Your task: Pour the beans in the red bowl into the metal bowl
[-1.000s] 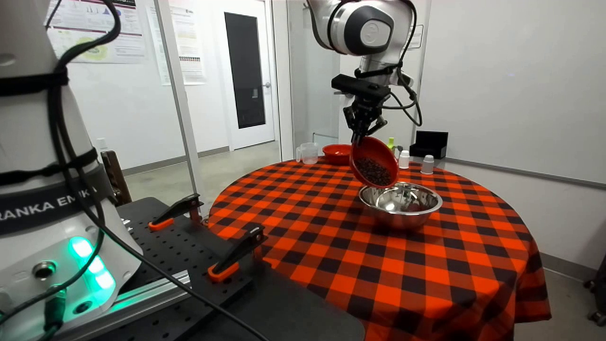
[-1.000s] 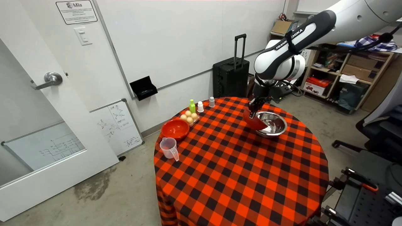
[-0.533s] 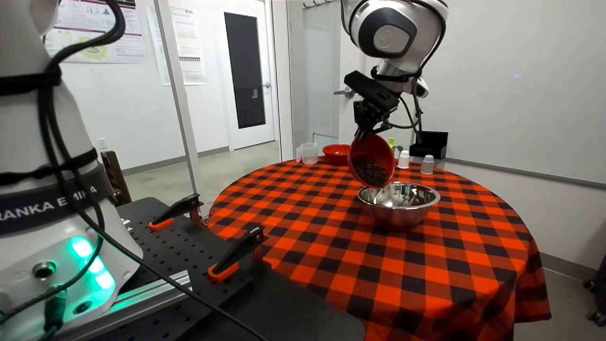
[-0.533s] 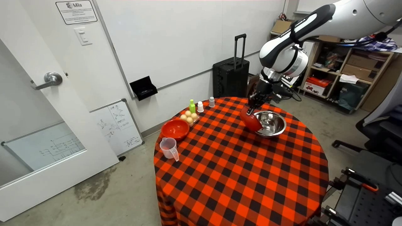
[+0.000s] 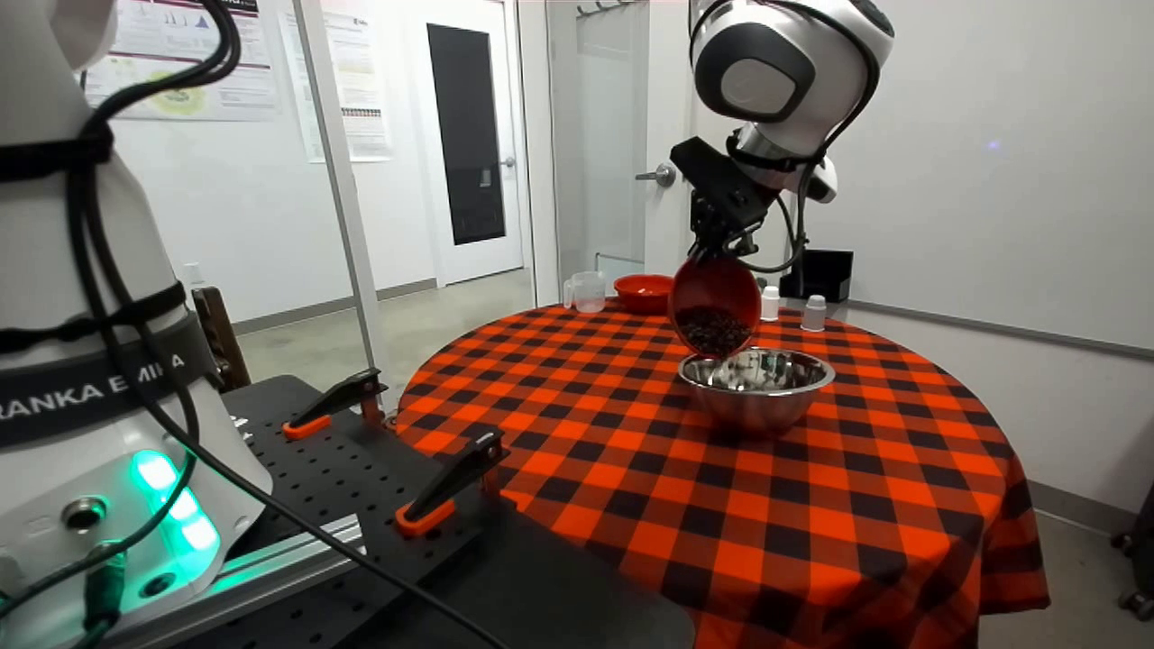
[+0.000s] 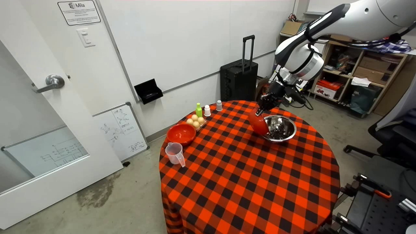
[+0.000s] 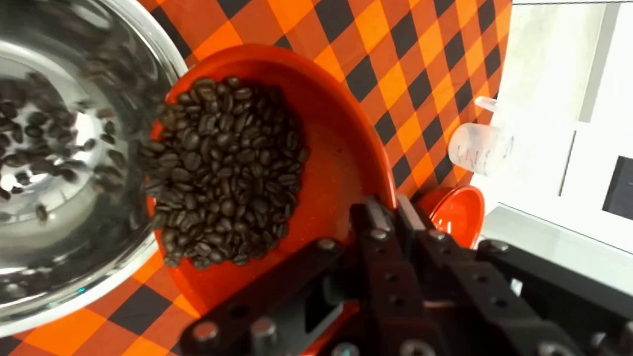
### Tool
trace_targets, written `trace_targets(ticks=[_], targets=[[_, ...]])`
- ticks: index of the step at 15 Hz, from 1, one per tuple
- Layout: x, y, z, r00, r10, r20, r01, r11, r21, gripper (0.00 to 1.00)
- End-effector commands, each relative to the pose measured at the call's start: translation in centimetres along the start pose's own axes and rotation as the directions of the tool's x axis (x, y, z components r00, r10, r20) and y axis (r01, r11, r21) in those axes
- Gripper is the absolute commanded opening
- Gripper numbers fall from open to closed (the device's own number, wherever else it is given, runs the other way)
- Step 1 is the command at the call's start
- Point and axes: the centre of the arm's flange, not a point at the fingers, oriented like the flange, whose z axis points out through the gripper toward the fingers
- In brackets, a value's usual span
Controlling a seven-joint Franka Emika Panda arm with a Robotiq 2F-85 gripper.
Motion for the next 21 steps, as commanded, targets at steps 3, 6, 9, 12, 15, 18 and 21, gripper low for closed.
trace_targets(ticks=[3, 6, 9, 12, 15, 18, 21], targets=[[0.1, -0.2, 0.5, 0.999, -0.048, 0.000, 0.048, 0.999, 0.014, 0.02], [0.3, 0.8, 0.2, 0.997, -0.072, -0.001, 0.072, 0.997, -0.019, 0.02], [0.3, 1.1, 0.4, 0.996, -0.087, -0.011, 0.087, 0.995, -0.054, 0.02], [-0.5, -0.5, -0.6, 0.993, -0.118, -0.010, 0.115, 0.983, -0.146, 0.02], [-0.7, -1.7, -0.4, 0.985, -0.175, 0.008, 0.171, 0.953, -0.251, 0.02], [-1.1, -3.3, 0.2, 0.971, -0.229, 0.061, 0.235, 0.897, -0.375, 0.02], [-1.6, -4.5, 1.0, 0.956, -0.262, 0.135, 0.294, 0.825, -0.483, 0.02]])
